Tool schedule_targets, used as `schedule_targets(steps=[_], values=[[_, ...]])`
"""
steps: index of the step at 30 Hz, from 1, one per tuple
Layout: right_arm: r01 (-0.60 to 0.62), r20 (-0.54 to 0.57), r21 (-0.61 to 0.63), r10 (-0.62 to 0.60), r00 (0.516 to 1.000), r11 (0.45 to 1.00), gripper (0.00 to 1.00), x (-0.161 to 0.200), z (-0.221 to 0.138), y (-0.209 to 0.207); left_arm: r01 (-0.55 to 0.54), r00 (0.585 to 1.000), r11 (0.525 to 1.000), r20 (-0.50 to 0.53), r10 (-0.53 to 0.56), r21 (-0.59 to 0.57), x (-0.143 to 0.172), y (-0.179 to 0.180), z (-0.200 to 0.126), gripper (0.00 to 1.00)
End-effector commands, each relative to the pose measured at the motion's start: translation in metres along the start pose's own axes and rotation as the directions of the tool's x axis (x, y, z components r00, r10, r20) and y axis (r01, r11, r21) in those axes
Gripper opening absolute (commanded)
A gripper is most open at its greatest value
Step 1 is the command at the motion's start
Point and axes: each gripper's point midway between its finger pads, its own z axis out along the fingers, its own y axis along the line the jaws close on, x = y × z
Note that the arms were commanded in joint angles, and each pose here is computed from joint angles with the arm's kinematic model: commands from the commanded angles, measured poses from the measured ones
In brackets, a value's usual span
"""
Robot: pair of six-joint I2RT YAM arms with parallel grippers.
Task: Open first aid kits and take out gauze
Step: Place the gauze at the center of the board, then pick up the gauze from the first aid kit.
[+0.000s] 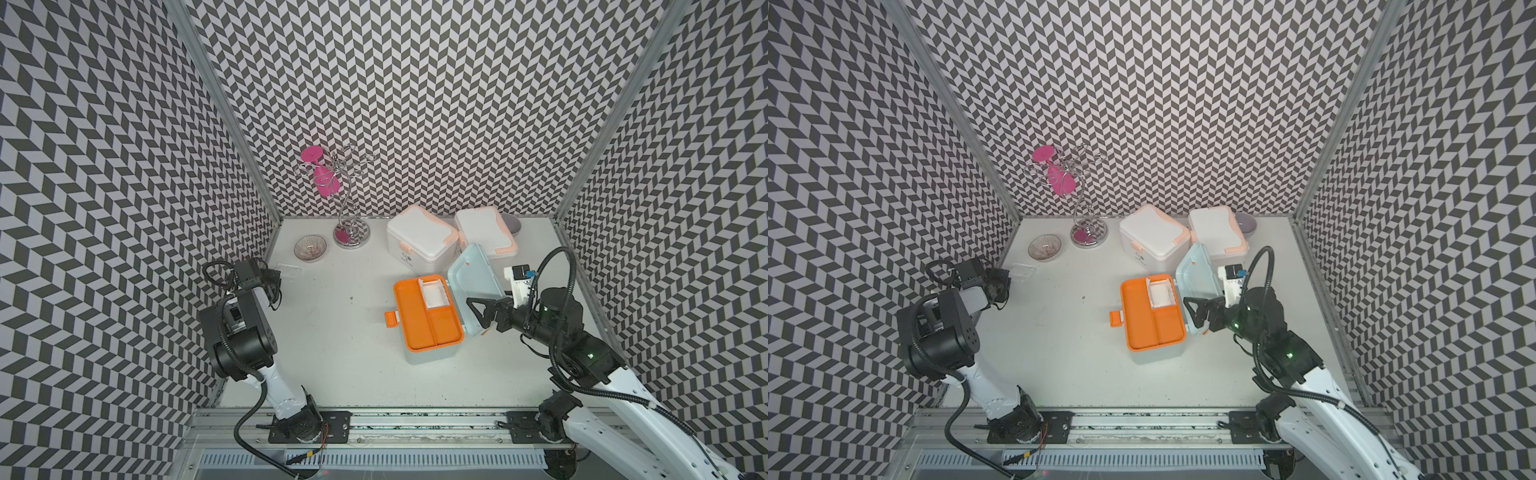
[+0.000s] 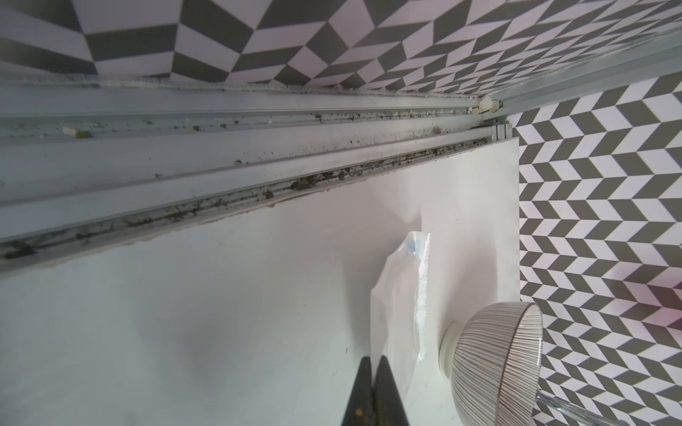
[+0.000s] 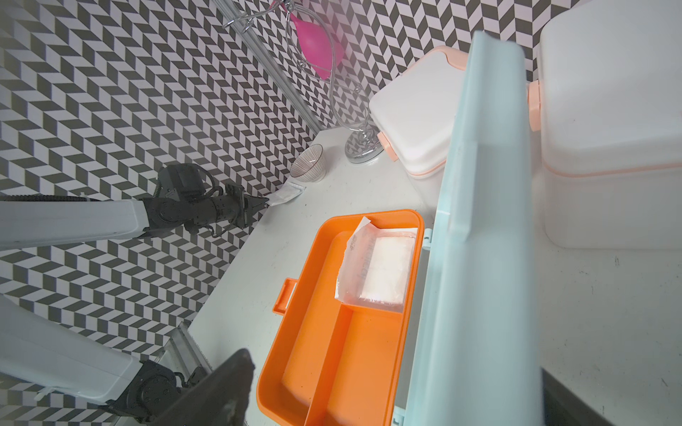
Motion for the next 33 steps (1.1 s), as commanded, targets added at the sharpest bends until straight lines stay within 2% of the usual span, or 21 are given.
schedule_targets(steps=[1,5,6,10,12,16,20,22,24,27,31,33], values=[[0.020,0.030,-0.011,-0.020,0.999,1.000,1.00,-0.006,0.000,0.003,0.000,0.999,1.000,0.041,0.000,-0.001,-0.012,-0.009,-0.004,0.00],[0.018,0.032,-0.011,-0.018,0.999,1.000,1.00,-0.006,-0.001,0.002,-0.013,0.999,1.000,0.037,0.013,-0.007,-0.010,-0.011,-0.003,0.02],[0.020,0.034,-0.013,-0.019,0.999,1.000,1.00,-0.007,-0.002,0.003,-0.013,0.999,1.000,0.036,0.014,-0.014,-0.009,-0.010,-0.004,0.07],[0.018,0.032,-0.010,-0.018,0.999,1.000,1.00,-0.006,-0.002,0.003,-0.042,0.997,0.999,0.067,0.043,-0.022,-0.009,-0.018,-0.018,0.42],[0.019,0.033,-0.011,-0.018,0.999,1.000,1.00,-0.006,-0.002,0.003,-0.058,0.995,0.998,0.084,0.059,-0.016,-0.008,-0.027,-0.029,0.54],[0.019,0.035,-0.010,-0.019,0.999,1.000,1.00,-0.006,-0.004,0.003,-0.117,0.986,0.993,0.117,0.118,-0.018,-0.009,-0.051,-0.057,0.69],[0.018,0.035,-0.012,-0.017,0.999,1.000,1.00,-0.006,-0.004,0.003,-0.206,0.966,0.978,0.166,0.199,0.029,0.000,-0.083,-0.096,0.85],[0.015,0.035,-0.009,-0.015,0.999,1.000,1.00,-0.006,-0.004,0.003,-0.258,0.959,0.963,0.144,0.245,0.082,0.015,-0.100,-0.110,0.87],[0.015,0.037,-0.007,-0.015,0.999,1.000,1.00,-0.006,-0.004,0.002,-0.336,0.940,0.933,0.111,0.324,0.128,0.039,-0.119,-0.122,0.90],[0.014,0.035,-0.002,-0.014,0.999,1.000,1.00,-0.006,-0.004,0.001,-0.478,0.877,0.855,0.057,0.477,0.202,0.094,-0.142,-0.142,0.90],[0.012,0.041,0.009,-0.012,0.999,1.000,1.00,-0.006,-0.004,-0.001,-0.632,0.744,0.703,0.000,0.668,0.327,0.180,-0.156,-0.173,0.89],[0.009,0.043,0.011,-0.009,0.999,1.000,1.00,-0.006,-0.004,-0.001,-0.664,0.679,0.637,-0.040,0.733,0.392,0.223,-0.155,-0.191,0.87]])
